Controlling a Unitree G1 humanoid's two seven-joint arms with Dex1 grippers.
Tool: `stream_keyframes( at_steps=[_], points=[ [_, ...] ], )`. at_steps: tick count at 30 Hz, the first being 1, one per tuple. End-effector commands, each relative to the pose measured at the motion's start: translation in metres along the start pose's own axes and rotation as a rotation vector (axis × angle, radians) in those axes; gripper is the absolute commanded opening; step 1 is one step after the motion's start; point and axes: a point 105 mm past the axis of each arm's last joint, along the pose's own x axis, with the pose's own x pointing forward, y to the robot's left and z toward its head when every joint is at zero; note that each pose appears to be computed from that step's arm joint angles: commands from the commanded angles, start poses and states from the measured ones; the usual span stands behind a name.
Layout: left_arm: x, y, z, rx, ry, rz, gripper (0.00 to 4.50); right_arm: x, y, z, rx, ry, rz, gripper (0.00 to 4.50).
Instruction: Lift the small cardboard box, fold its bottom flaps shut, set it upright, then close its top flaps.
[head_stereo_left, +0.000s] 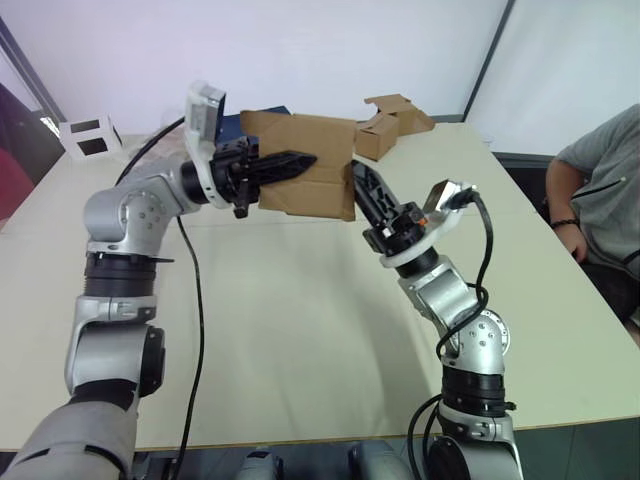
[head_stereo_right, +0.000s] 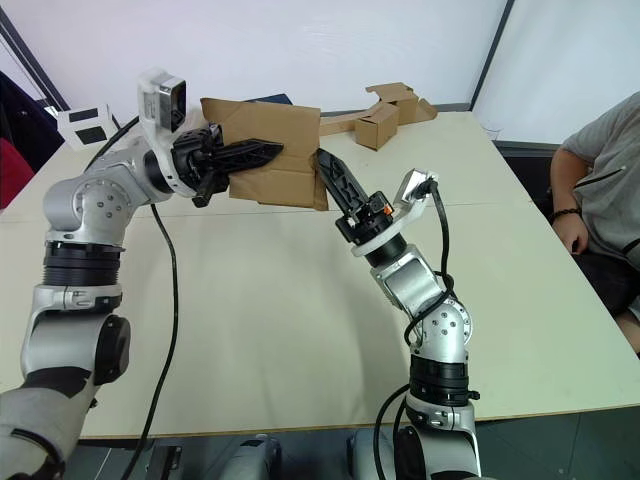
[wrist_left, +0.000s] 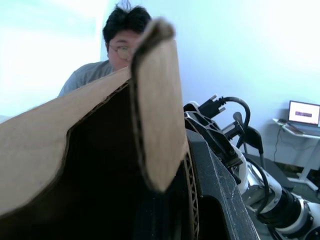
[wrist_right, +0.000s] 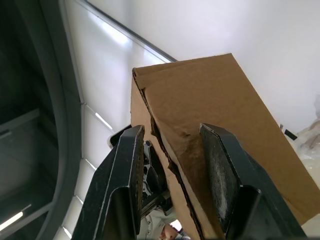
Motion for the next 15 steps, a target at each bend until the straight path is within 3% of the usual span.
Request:
stream_keyframes(
  at_steps=[1,15],
  points=[
    [0.004,-0.002,0.017,0.063,-0.022,-0.011,0.0,0.003,0.015,-0.012,-0.023,0.053,0.044,1.76],
    [0.003,-0.002,0.018,0.061,-0.02,0.0,0.0,-0.019,0.007,-0.013,-0.09,0.108,-0.026,1.76]
  ],
)
